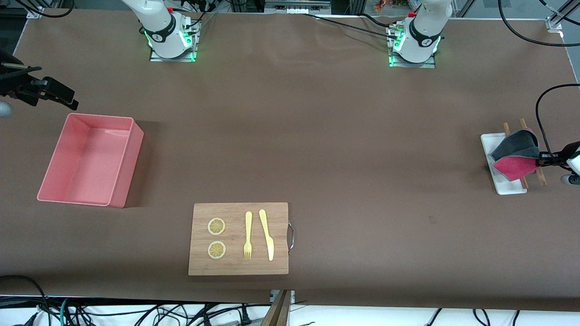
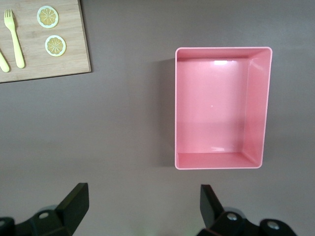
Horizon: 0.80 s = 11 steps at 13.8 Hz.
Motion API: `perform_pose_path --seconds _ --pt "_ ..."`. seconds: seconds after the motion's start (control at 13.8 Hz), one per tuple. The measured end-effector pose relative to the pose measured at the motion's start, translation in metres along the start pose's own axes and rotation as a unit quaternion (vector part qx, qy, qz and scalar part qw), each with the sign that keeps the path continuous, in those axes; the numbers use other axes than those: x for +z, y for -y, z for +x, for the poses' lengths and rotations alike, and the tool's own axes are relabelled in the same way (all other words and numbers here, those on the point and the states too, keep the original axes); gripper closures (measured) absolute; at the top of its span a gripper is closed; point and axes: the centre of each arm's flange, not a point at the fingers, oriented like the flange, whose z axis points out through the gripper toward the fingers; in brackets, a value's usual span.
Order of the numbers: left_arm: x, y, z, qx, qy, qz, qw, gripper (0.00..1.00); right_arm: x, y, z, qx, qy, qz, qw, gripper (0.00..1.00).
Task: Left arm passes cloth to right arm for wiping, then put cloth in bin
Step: 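Lower the left gripper and grasp the pink-grey cloth, then carry the cloth with the left gripper while the right gripper approaches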
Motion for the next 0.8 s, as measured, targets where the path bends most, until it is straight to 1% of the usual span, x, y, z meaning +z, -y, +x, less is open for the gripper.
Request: perform_pose_path --seconds 0.07,0.22,0.36,0.51,0.65,0.73,0.8 --pt "-0.001 0.0 0.0 0.001 0.0 0.0 1.0 0.98 0.0 0.0 0.0 0.0 0.0 0.0 1.0 0.0" --pt "-0.007 -0.001 0.002 0.002 -0.004 0.002 1.0 0.98 0.0 0.0 0.0 0.0 0.0 0.0 1.0 0.0" --pt "-0.033 -0.001 0.001 0.01 0.003 0.001 1.0 0.98 0.0 0.0 0.0 0.0 0.0 0.0 1.0 0.0" --pt "-0.09 -0.011 -0.002 0.022 0.02 -0.007 1.0 0.98 0.0 0.0 0.0 0.0 0.0 0.0 1.0 0.0" --pt "-0.164 -0.035 -0.009 0.036 0.039 -0.021 0.998 0.98 0.001 0.0 0.0 0.0 0.001 0.0 1.0 0.0" --pt "-0.198 -0.054 -0.011 0.048 0.038 -0.033 0.998 0.98 0.002 0.0 0.001 0.0 0.002 0.0 1.0 0.0" --pt "-0.222 -0.074 -0.011 0.063 0.027 -0.048 0.997 0.98 0.004 0.0 0.002 0.0 0.004 0.0 1.0 0.0"
